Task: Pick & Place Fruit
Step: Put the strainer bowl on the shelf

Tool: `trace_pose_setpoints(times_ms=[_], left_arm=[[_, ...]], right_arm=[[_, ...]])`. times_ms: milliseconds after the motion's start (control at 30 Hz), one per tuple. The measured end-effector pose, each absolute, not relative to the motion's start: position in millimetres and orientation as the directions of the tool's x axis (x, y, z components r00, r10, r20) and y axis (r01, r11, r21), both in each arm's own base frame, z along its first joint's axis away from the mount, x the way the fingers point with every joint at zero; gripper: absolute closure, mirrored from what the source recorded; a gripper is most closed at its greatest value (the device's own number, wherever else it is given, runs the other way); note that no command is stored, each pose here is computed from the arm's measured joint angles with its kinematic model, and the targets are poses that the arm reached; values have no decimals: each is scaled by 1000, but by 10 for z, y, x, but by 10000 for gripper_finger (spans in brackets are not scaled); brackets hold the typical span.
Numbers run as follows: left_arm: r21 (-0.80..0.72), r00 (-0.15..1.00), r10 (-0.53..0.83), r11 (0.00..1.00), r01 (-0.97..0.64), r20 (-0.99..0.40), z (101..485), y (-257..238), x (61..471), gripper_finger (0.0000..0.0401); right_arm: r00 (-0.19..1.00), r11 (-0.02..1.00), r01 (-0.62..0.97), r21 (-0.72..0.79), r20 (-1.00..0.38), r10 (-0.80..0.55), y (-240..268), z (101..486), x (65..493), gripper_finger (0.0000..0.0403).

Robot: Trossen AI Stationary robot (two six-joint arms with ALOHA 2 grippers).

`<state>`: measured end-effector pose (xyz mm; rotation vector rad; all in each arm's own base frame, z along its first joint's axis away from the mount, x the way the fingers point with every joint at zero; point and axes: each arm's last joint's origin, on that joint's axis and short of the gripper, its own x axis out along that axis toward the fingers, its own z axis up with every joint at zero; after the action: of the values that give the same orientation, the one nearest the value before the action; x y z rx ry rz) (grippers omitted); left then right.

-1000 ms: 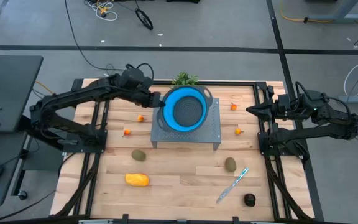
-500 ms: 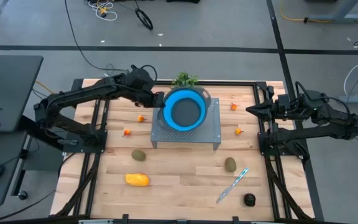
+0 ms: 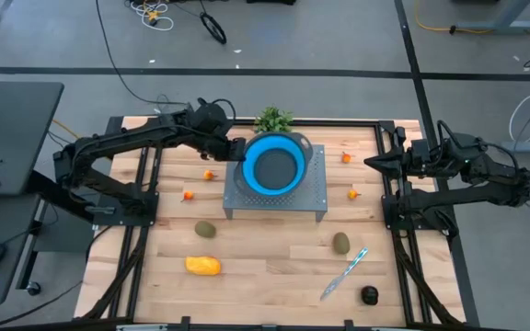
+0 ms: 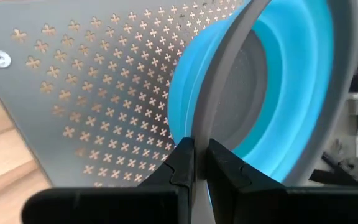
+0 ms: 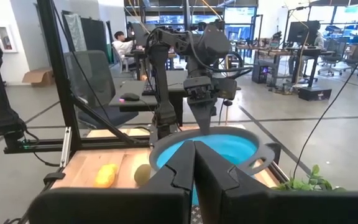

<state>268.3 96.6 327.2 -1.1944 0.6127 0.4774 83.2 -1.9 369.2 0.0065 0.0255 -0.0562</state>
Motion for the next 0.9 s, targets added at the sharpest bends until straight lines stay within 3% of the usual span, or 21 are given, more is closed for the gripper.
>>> trace_pose_setpoints(times_ms=[467,900], left_arm=[[-720,739,-38,263,-642,-672,3257,944,2670,373],[-674,696,-5,260,-692,-718,3221,941,2634,373]], right_arm=[[998,998,56,-2,-26,-56,-19,3692,832,387],[998,998,56,-14,-26,-57,-19,3693,832,387]])
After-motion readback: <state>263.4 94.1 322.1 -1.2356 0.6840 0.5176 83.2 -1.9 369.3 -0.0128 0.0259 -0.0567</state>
